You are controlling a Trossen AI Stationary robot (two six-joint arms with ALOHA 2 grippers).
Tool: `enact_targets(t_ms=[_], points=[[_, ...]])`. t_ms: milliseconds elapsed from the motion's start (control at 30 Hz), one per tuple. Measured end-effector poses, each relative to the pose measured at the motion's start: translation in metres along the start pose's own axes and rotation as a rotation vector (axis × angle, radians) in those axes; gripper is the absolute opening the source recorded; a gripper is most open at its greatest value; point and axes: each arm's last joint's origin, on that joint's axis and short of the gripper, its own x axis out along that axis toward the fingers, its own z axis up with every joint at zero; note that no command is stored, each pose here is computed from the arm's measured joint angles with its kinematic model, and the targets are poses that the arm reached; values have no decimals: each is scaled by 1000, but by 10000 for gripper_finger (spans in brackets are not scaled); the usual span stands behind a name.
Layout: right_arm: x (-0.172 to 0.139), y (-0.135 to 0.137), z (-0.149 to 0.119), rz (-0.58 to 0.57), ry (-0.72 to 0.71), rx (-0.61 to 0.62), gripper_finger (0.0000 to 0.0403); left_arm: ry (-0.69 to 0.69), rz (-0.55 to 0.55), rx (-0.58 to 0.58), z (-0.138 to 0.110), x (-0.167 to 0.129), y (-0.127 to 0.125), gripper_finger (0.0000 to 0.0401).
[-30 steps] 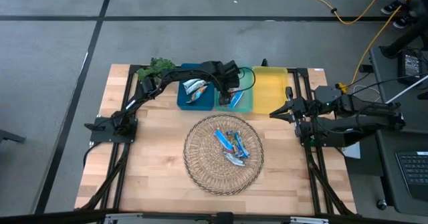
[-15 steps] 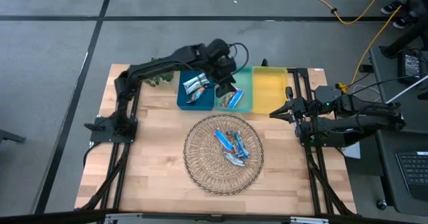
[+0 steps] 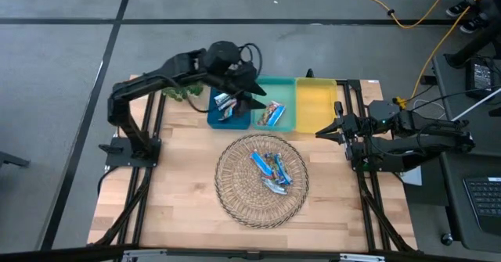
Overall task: Pick and place Granola Bars by type
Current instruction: Put the blue granola bar into the yellow bin
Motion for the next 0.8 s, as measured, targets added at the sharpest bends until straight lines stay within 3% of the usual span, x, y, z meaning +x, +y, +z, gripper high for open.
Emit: enact_targets(t_ms=[200,533,667,800], points=[[0,0,0,0,0,0,32,-12,84,6,-1,-42,-15,216],[0,0,0,0,0,0,32,-122,122,70,-4,-118,-41,216],[0,0,0,0,-1,0,32,-155,205,73,-18,-156,-48,216],[0,0,0,0,0,0,32,-224,249,79,-50,-187,-54,216]])
